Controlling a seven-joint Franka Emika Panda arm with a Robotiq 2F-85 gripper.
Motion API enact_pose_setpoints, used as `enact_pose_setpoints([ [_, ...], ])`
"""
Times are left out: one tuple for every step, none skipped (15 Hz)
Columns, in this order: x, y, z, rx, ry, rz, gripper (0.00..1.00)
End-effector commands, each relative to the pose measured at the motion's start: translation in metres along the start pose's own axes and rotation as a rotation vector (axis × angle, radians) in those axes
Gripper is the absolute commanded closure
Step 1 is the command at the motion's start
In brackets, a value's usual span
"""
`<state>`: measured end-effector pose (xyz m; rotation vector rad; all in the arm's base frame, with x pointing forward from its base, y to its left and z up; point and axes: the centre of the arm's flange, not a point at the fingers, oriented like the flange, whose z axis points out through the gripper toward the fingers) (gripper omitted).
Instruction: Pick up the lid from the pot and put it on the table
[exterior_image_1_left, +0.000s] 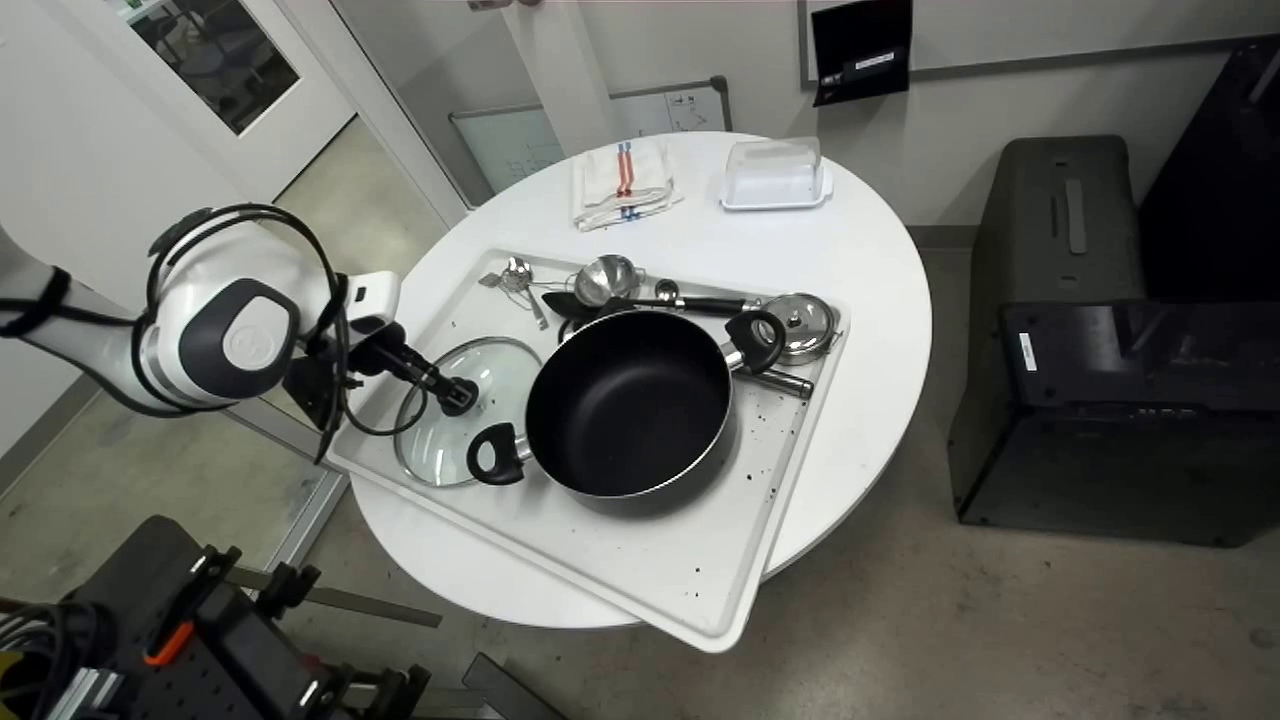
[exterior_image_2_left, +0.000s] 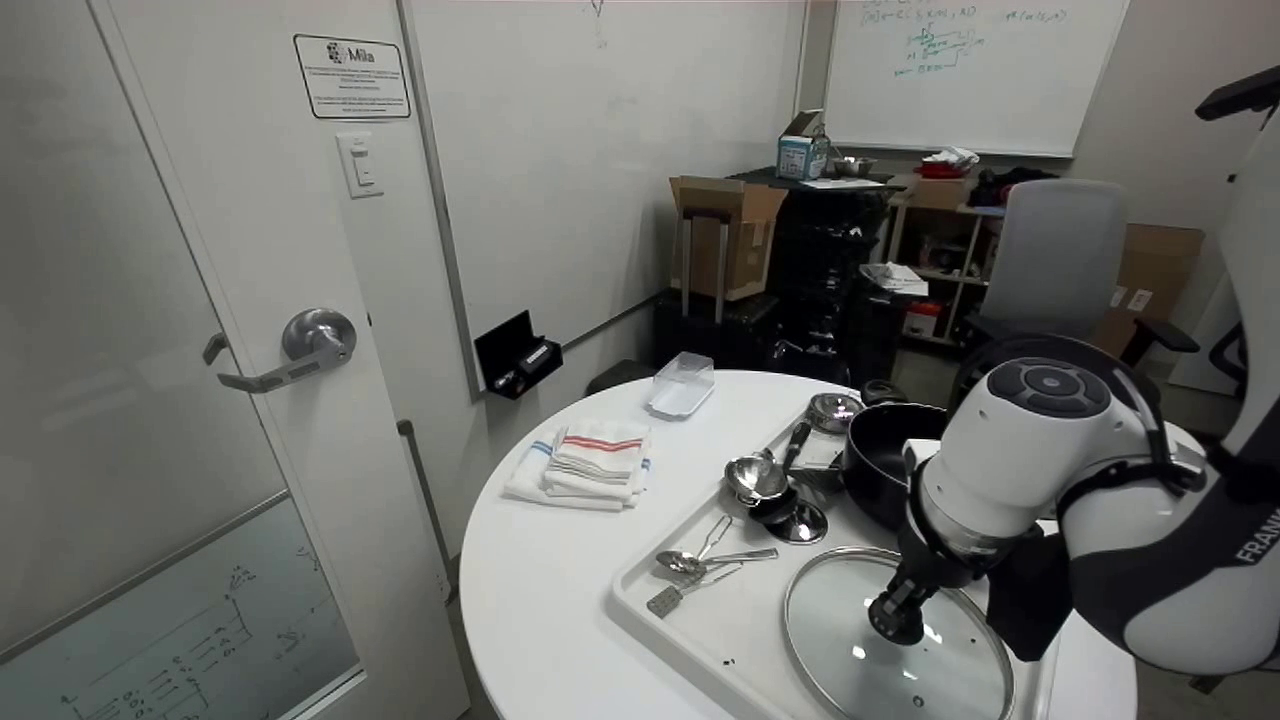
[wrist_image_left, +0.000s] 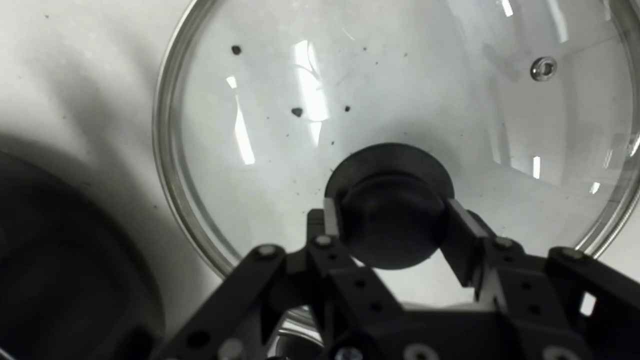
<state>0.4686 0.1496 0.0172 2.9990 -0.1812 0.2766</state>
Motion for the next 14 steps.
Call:
enact_pose_setpoints([
  [0.007, 0.000, -0.002, 0.012, 0.019, 0.003, 0.75],
  [0.008, 0.000, -0.003, 0.012, 0.019, 0.007, 0.47],
  [0.009, 0.001, -0.003, 0.013, 0.019, 0.010, 0.24],
  [0.009, 0.002, -0.004, 0.014, 0.020, 0.013, 0.22],
  [0.009, 0.002, -0.005, 0.015, 0.019, 0.017, 0.20],
  [0.009, 0.003, -0.008, 0.019, 0.021, 0.018, 0.13],
  [0.010, 0.003, -0.009, 0.021, 0.021, 0.019, 0.07],
  [0.010, 0.003, -0.012, 0.025, 0.021, 0.020, 0.00],
  [0.009, 0.003, -0.016, 0.030, 0.019, 0.019, 0.00],
  [0.008, 0.004, -0.021, 0.038, 0.017, 0.016, 0.00],
  [0.007, 0.004, -0.024, 0.042, 0.016, 0.014, 0.00],
  [0.006, 0.005, -0.030, 0.051, 0.014, 0.010, 0.00],
  [0.005, 0.004, -0.033, 0.059, 0.013, 0.008, 0.00],
  [0.005, 0.005, -0.036, 0.059, 0.011, 0.008, 0.00],
])
